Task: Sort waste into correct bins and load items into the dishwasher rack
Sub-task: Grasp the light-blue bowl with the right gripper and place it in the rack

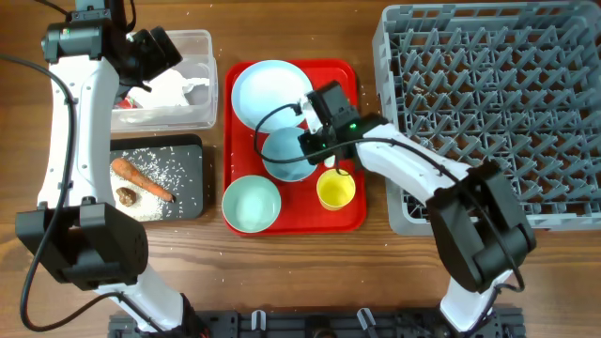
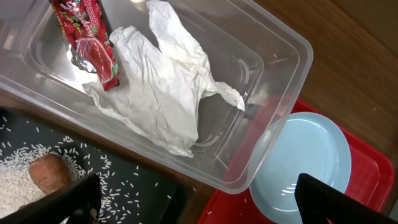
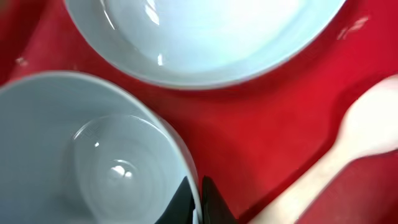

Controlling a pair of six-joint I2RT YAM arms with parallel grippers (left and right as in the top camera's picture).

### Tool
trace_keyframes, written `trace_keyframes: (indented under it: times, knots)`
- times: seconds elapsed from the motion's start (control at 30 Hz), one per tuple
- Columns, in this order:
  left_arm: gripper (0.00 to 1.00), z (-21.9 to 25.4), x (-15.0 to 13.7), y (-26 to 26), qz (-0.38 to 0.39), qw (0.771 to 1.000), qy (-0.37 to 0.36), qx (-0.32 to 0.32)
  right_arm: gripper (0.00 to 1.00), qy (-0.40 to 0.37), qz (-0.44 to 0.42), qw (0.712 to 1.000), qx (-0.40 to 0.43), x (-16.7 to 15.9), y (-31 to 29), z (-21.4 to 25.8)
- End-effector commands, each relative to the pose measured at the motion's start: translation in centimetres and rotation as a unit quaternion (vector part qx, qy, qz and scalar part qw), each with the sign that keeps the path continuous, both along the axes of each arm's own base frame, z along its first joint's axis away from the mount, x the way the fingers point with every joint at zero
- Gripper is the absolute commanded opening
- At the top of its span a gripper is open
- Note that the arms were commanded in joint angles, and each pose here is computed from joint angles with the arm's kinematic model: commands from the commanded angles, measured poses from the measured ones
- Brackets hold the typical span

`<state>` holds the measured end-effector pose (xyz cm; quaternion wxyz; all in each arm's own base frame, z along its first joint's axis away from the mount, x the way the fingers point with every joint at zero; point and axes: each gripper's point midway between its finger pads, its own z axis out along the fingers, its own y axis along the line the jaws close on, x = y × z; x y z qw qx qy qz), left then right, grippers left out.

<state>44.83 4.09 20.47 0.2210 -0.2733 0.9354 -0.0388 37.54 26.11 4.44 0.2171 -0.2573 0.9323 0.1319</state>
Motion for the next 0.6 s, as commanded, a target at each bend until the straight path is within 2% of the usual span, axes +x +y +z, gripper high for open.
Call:
trace_keyframes:
  times: [0.0,0.07,0.1,0.13,0.2,0.23,0.33,0.47,0.57]
  knots:
    - [1.0,0.1,0.3,0.4,0.012,1.0,-0.003,0.003,0.04,-0.095,-0.032,0.995,-0.001,2.9,-0.6,9.1]
    - [1.0,0.1,0.3,0.4,0.012,1.0,-0.003,0.003,0.04,-0.167,-0.094,0.98,-0.055,4.4,-4.0,13.3]
    - [1.0,0.1,0.3,0.4,0.012,1.0,-0.003,0.003,0.04,-0.22,-0.151,0.958,-0.105,5.2,-7.0,15.8]
    - [1.0,0.1,0.3,0.4,0.012,1.0,-0.003,0.003,0.04,-0.27,-0.218,0.923,-0.164,5.8,-10.5,18.3]
    - [1.0,0.1,0.3,0.4,0.012,1.0,-0.003,0.003,0.04,-0.35,-0.346,0.829,-0.266,6.4,-17.0,22.6]
    - [1.0,0.1,0.3,0.4,0.012,1.0,-0.003,0.003,0.04,-0.363,-0.364,0.807,-0.29,6.9,-18.5,23.4]
    - [1.0,0.1,0.3,0.4,0.012,1.0,-0.003,0.003,0.04,-0.372,-0.388,0.764,-0.357,11.5,-25.4,23.1]
    - [1.0,0.1,0.3,0.4,0.012,1.0,-0.003,0.003,0.05,-0.369,-0.333,0.725,-0.477,15.7,-30.7,21.4]
    - [1.0,0.1,0.3,0.4,0.012,1.0,-0.003,0.003,0.04,-0.368,-0.267,0.719,-0.525,18.3,-30.4,18.2]
